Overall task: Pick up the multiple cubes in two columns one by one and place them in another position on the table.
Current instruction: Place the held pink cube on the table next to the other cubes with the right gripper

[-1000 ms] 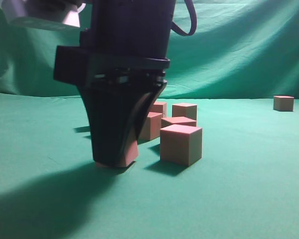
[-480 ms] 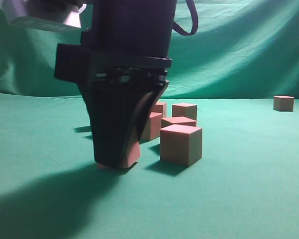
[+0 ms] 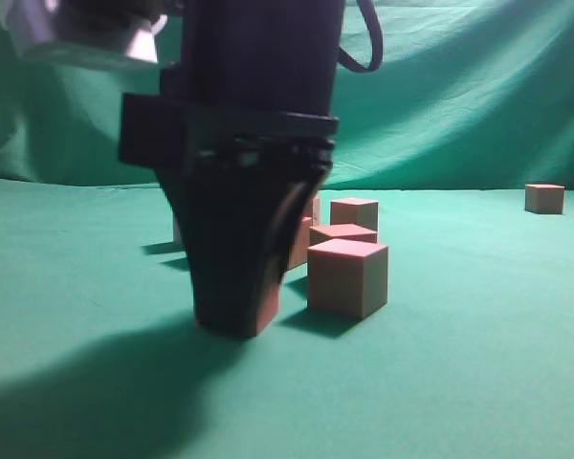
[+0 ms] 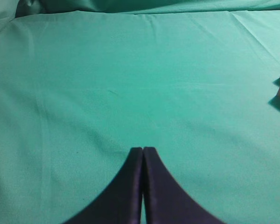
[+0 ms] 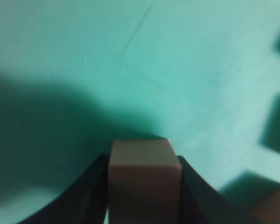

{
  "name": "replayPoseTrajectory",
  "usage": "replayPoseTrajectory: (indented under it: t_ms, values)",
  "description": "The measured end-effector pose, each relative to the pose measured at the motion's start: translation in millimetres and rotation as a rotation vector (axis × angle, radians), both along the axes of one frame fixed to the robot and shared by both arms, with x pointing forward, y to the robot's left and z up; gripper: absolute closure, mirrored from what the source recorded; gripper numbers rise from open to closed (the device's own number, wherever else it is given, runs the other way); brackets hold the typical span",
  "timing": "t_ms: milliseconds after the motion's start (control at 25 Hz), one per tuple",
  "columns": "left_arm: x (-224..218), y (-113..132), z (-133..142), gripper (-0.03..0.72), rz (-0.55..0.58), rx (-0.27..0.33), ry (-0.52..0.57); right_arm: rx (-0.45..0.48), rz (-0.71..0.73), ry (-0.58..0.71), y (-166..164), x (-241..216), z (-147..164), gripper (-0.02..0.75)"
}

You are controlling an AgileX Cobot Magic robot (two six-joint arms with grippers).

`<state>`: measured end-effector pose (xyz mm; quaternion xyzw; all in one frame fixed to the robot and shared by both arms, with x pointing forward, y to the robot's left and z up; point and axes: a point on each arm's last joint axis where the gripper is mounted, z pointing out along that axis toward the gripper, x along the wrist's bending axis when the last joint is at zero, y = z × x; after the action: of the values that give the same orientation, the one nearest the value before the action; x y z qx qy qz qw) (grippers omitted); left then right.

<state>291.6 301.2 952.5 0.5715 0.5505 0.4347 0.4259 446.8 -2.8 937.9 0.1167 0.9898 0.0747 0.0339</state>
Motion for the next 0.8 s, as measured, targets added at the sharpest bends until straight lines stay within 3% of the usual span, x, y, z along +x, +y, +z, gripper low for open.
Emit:
replayPoseTrajectory:
  t_ms: [120, 160, 240, 280, 320, 480, 800]
  values:
    - [0.0, 0.0, 0.0, 0.688, 0.000, 0.000, 0.000, -0.024, 0.009, 0.016, -1.6, -1.2, -2.8, 0.412]
    - [0.0, 0.0, 0.0, 0.688, 0.000, 0.000, 0.000, -0.025, 0.010, 0.016, -1.8, -1.3, -2.8, 0.421]
    - [0.0, 0.0, 0.0, 0.688, 0.000, 0.000, 0.000, -0.025, 0.011, 0.016, -1.8, -1.3, -2.8, 0.351]
    - [0.0, 0.0, 0.0, 0.688, 0.000, 0.000, 0.000, -0.025, 0.011, 0.016, -1.8, -1.3, -2.8, 0.358]
    - [0.0, 0.0, 0.0, 0.688, 0.000, 0.000, 0.000, -0.024, 0.011, 0.015, -1.6, -1.2, -2.8, 0.297]
    - [0.0, 0.0, 0.0, 0.688, 0.000, 0.000, 0.000, 0.001, 0.013, -0.003, -1.0, -0.7, 2.9, 0.167]
    - [0.0, 0.0, 0.0, 0.688, 0.000, 0.000, 0.000, 0.126, 0.024, -0.120, -0.1, 1.9, 51.6, 0.145]
